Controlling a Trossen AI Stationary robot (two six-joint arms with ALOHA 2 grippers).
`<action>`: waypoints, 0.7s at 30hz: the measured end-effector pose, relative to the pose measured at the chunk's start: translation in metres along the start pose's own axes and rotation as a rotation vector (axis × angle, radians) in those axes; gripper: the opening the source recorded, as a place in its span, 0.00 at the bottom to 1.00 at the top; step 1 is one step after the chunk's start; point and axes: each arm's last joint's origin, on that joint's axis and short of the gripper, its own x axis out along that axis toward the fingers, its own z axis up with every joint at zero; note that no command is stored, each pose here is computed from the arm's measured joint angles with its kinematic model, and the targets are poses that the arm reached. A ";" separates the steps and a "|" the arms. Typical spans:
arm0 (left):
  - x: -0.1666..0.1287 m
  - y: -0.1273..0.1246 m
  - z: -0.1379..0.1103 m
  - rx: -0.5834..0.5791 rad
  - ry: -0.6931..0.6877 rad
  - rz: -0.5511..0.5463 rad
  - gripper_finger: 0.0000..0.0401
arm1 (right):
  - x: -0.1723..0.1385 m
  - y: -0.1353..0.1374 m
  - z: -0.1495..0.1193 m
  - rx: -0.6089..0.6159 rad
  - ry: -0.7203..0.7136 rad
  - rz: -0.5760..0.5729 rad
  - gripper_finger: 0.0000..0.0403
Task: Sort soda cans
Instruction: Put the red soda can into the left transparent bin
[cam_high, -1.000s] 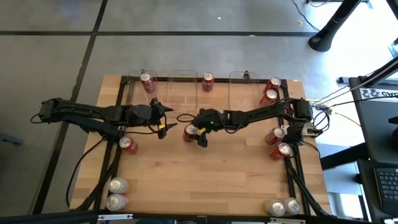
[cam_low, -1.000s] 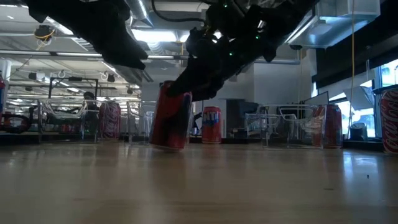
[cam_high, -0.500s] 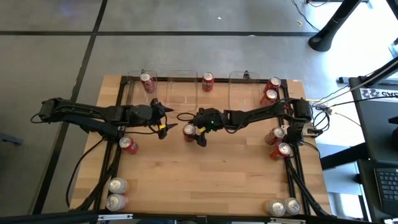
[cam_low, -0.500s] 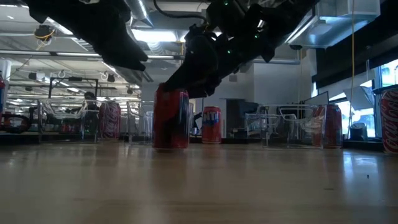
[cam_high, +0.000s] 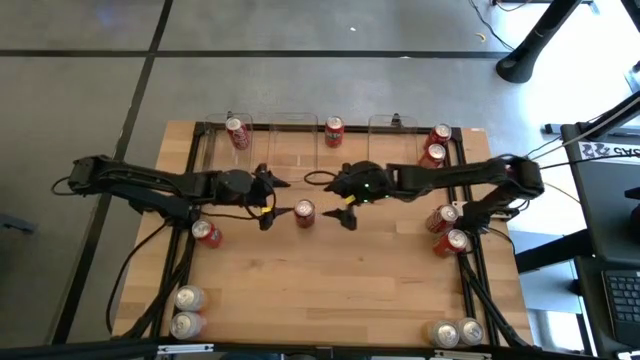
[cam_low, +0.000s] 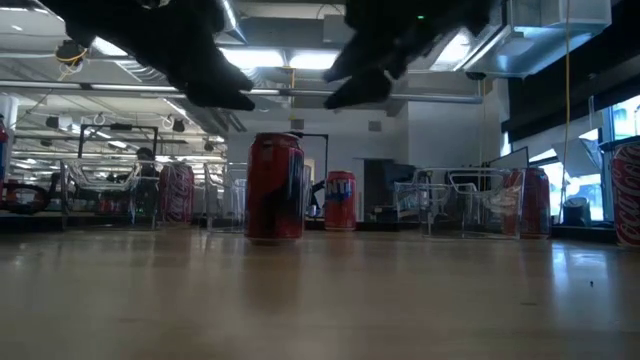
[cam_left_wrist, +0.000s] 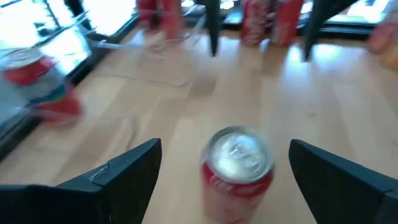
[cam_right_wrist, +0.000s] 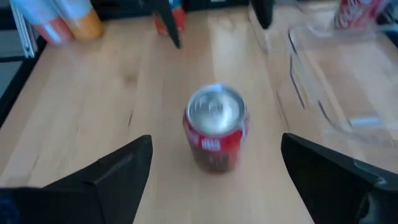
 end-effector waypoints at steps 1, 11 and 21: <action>0.002 -0.001 0.000 0.012 -0.007 -0.010 0.85 | -0.004 0.000 -0.004 0.001 0.008 -0.012 0.88; 0.028 -0.002 0.000 -0.009 0.039 -0.011 0.85 | -0.020 -0.002 -0.082 0.073 -0.104 -0.056 0.88; 0.056 -0.004 -0.015 -0.060 0.074 0.017 0.85 | -0.016 0.006 -0.117 0.036 -0.221 -0.039 0.88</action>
